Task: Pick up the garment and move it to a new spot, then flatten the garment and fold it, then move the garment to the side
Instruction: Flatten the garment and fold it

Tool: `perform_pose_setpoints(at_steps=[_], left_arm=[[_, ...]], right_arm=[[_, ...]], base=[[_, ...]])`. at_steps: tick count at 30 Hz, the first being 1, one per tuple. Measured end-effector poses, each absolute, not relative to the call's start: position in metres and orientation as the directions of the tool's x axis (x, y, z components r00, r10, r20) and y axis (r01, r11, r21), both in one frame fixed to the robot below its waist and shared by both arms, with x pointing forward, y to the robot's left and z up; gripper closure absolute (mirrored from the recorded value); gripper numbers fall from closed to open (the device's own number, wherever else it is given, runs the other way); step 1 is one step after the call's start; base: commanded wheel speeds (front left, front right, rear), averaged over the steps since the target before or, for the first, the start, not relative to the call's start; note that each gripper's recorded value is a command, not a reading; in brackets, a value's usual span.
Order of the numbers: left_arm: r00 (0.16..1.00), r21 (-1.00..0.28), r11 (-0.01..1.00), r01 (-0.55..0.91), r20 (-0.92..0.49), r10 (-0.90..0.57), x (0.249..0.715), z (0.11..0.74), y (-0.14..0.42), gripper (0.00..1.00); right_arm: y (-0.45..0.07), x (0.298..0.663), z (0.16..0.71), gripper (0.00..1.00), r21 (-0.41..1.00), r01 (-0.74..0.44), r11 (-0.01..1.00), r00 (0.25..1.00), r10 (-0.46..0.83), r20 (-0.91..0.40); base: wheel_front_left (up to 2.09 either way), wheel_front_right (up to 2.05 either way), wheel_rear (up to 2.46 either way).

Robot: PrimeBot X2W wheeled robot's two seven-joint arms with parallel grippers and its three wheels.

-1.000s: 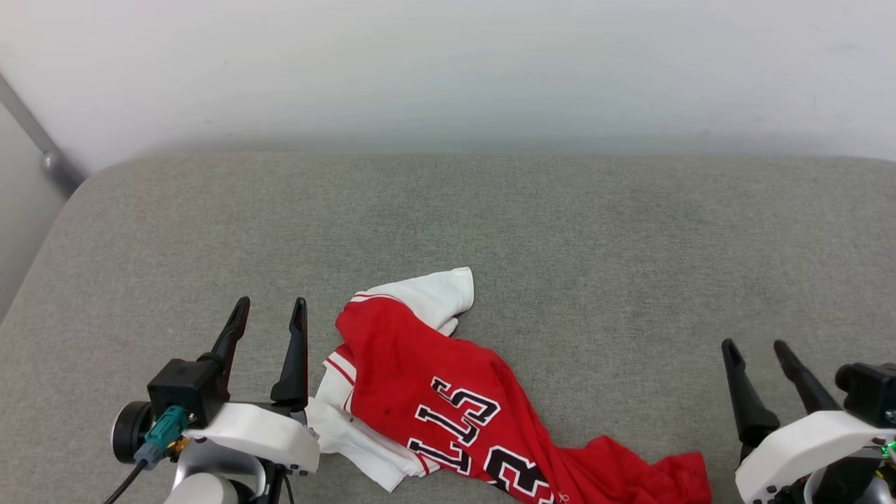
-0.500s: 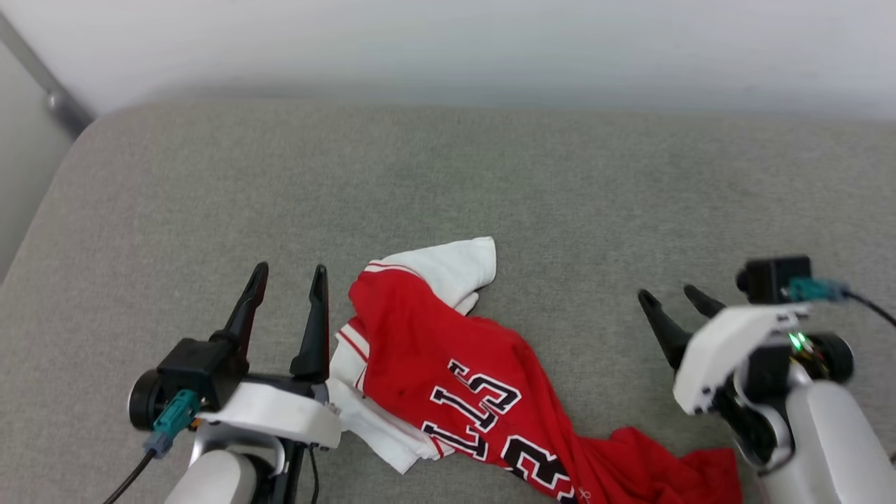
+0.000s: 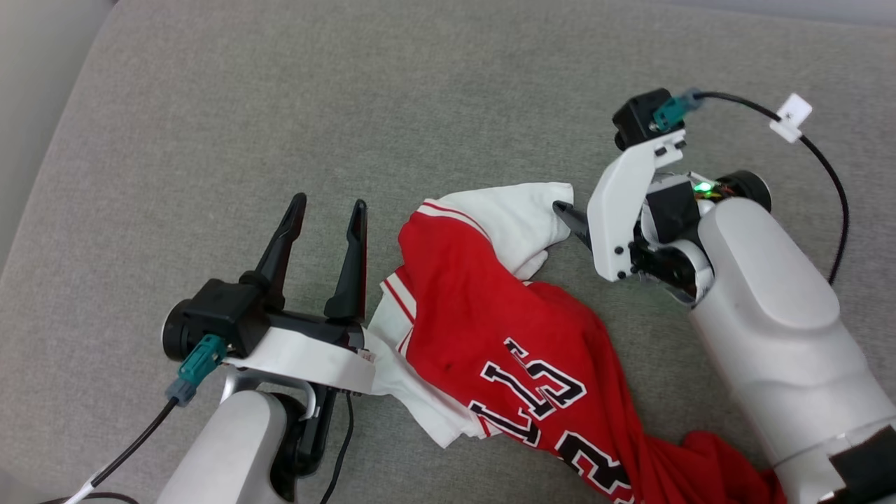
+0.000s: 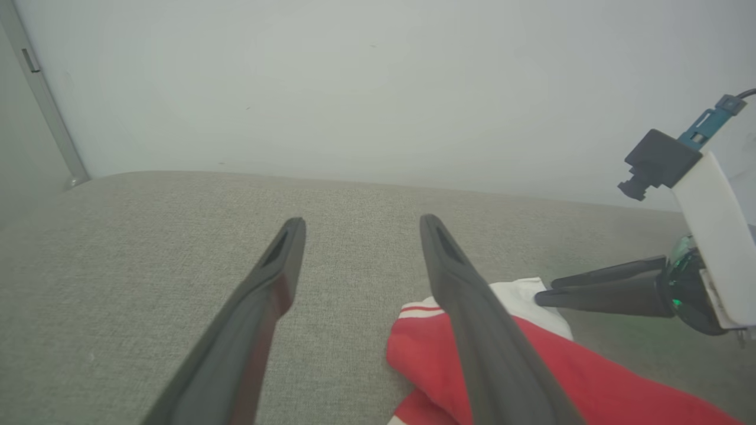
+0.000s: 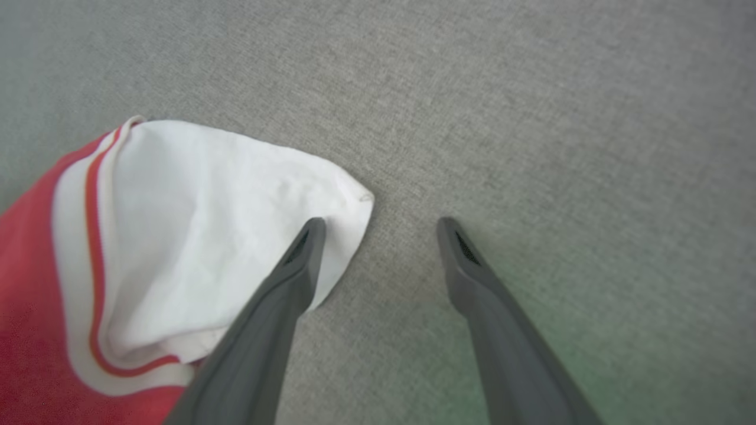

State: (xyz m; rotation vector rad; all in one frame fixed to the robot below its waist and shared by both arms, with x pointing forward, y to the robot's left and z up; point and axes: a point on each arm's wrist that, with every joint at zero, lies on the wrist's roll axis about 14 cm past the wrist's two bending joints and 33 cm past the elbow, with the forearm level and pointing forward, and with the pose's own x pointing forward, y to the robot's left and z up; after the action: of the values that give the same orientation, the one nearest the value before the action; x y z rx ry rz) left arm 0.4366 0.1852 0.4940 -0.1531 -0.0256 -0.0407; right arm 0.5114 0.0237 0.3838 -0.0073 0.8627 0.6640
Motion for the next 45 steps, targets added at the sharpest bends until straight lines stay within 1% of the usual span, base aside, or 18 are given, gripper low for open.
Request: perform_pose_setpoints(at_steps=[2,6,8,9,13,15,18,22,24,27,31,34,37,40,42,43,44,45], left_arm=[[0.999,-0.151,0.988,0.035,0.019,-0.033,0.438,0.489,0.187,0.0],[1.0,-0.148,0.989,0.021,-0.005,-0.022,0.44,0.48,0.191,0.0],[1.0,-0.147,0.989,0.017,-0.004,-0.018,0.441,0.48,0.193,0.0],[1.0,-0.144,0.989,0.014,-0.005,-0.015,0.441,0.479,0.194,0.0],[1.0,-0.139,0.99,0.013,0.002,-0.013,0.441,0.481,0.195,0.0],[1.0,-0.137,0.991,0.011,0.009,-0.01,0.44,0.484,0.196,0.0],[1.0,-0.136,0.991,0.01,0.01,-0.009,0.436,0.485,0.196,0.0],[1.0,-0.136,0.991,0.017,0.018,-0.015,0.431,0.488,0.194,0.0],[1.0,-0.139,0.99,0.025,0.02,-0.022,0.428,0.49,0.191,0.0],[0.999,-0.138,0.99,0.037,0.02,-0.034,0.425,0.49,0.187,0.0],[0.999,-0.14,0.989,0.051,0.019,-0.049,0.419,0.491,0.181,0.0],[0.998,-0.136,0.989,0.06,0.009,-0.06,0.414,0.491,0.178,0.0],[0.997,-0.139,0.988,0.071,-0.005,-0.072,0.411,0.49,0.174,0.0],[0.996,-0.139,0.987,0.083,-0.015,-0.086,0.41,0.49,0.17,0.0],[0.996,-0.139,0.986,0.088,-0.02,-0.092,0.41,0.49,0.167,0.0],[0.995,-0.14,0.986,0.089,-0.023,-0.093,0.41,0.49,0.167,0.0],[0.995,-0.139,0.986,0.089,-0.029,-0.094,0.41,0.489,0.166,0.0],[0.995,-0.139,0.986,0.089,-0.035,-0.095,0.409,0.487,0.166,0.0]], right_arm=[[0.033,0.513,0.378,0.0,0.254,-0.566,0.785,0.421,0.54,-0.729],[0.042,0.511,0.363,0.0,0.246,-0.598,0.762,0.308,0.503,-0.808],[0.043,0.51,0.36,0.82,0.242,-0.608,0.756,0.263,0.479,-0.837],[0.044,0.509,0.359,1.0,0.247,-0.608,0.755,0.249,0.476,-0.843],[0.049,0.505,0.362,1.0,0.24,-0.627,0.741,0.24,0.476,-0.846],[0.048,0.505,0.367,1.0,0.231,-0.633,0.739,0.259,0.482,-0.837],[0.046,0.509,0.381,1.0,0.207,-0.646,0.735,0.31,0.5,-0.809],[0.028,0.528,0.415,1.0,0.152,-0.639,0.754,0.429,0.514,-0.743],[0.008,0.539,0.432,1.0,0.116,-0.618,0.778,0.495,0.5,-0.711],[-0.032,0.541,0.441,1.0,0.087,-0.56,0.824,0.561,0.454,-0.692],[-0.109,0.533,0.443,1.0,0.049,-0.424,0.904,0.639,0.338,-0.691],[-0.17,0.512,0.435,1.0,0.047,-0.288,0.957,0.665,0.234,-0.709],[-0.228,0.477,0.42,1.0,0.053,-0.131,0.99,0.652,0.126,-0.747],[-0.275,0.432,0.398,1.0,0.069,0.033,0.997,0.614,0.035,-0.789],[-0.292,0.403,0.383,1.0,0.076,0.117,0.99,0.582,-0.006,-0.813],[-0.295,0.393,0.377,1.0,0.088,0.147,0.985,0.58,-0.014,-0.814],[-0.294,0.386,0.372,0.72,0.098,0.168,0.981,0.582,-0.019,-0.813],[-0.293,0.383,0.371,0.16,0.108,0.184,0.977,0.59,-0.021,-0.807]], base=[[0.0,0.0,0.0],[0.0,0.0,0.0],[0.0,0.0,0.0],[0.0,0.0,0.0],[0.0,0.0,0.0],[0.0,0.0,0.0],[0.0,0.0,0.0],[0.0,0.0,0.0],[0.0,0.0,0.0],[0.0,0.0,0.0],[0.0,0.0,0.0],[0.0,0.0,0.0],[0.0,0.0,0.0],[0.0,0.0,0.0],[0.0,0.0,0.0],[0.0,0.0,0.0],[0.0,0.0,0.0],[0.0,0.0,0.0]])
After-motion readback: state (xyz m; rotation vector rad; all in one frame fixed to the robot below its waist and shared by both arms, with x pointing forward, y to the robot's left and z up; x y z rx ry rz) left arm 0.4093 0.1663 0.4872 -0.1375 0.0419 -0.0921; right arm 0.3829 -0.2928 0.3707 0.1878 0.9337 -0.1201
